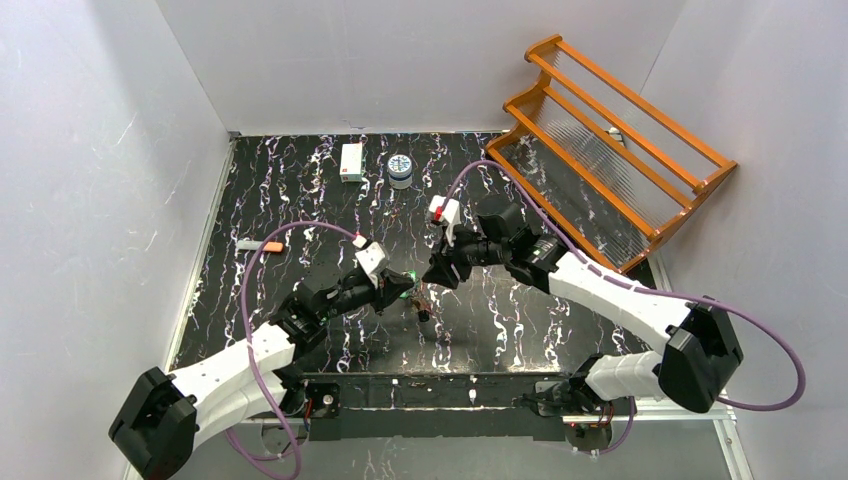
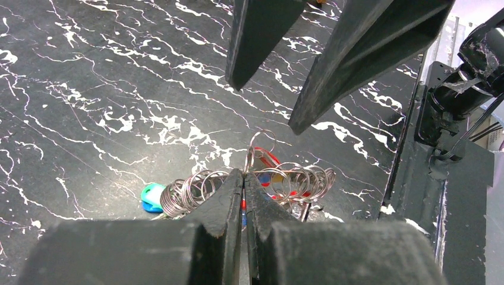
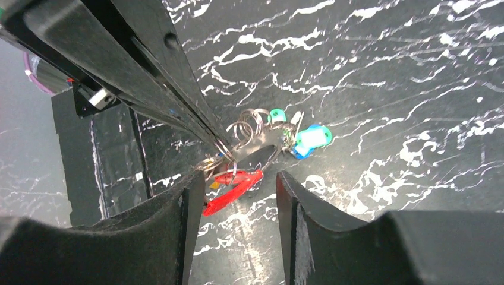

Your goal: Put the keys on the keyring

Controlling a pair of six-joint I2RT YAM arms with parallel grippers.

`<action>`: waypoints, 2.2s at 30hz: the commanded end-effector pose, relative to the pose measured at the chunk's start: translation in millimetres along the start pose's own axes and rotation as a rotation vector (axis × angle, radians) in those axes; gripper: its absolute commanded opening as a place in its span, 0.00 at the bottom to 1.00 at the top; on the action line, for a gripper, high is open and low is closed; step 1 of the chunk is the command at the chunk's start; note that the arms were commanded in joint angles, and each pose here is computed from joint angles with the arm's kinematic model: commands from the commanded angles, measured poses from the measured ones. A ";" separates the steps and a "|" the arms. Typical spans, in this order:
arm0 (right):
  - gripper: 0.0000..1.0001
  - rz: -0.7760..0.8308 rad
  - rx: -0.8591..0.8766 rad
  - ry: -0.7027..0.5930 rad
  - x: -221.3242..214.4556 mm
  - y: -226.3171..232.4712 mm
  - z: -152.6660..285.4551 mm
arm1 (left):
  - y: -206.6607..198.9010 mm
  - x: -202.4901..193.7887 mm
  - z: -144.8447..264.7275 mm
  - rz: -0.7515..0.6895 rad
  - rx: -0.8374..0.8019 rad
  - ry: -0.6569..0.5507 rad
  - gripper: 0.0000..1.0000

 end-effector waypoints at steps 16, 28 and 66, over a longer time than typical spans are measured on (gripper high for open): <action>0.55 0.453 -0.008 -0.401 2.8 16.4 19.9 | -12.3 7.6 9.1 -0.225 -0.178 -0.118 0.00; 0.35 0.502 0.190 -0.429 5.2 17.6 1.4 | -14.7 7.3 8.7 -0.236 -0.214 -0.123 0.00; 0.01 0.395 0.161 -0.163 4.5 1.2 -6.4 | -14.0 22.4 13.3 -0.334 -0.161 -0.054 0.18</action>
Point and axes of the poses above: each gripper's point midway between its finger pads, its own z axis back along the fingers, its own y axis along the line the jaws close on, x = y × z, the point moved 10 cm from there along z, back along the fingers, and after that the axes turned 15 degrees about z, right-handed, at the moved point
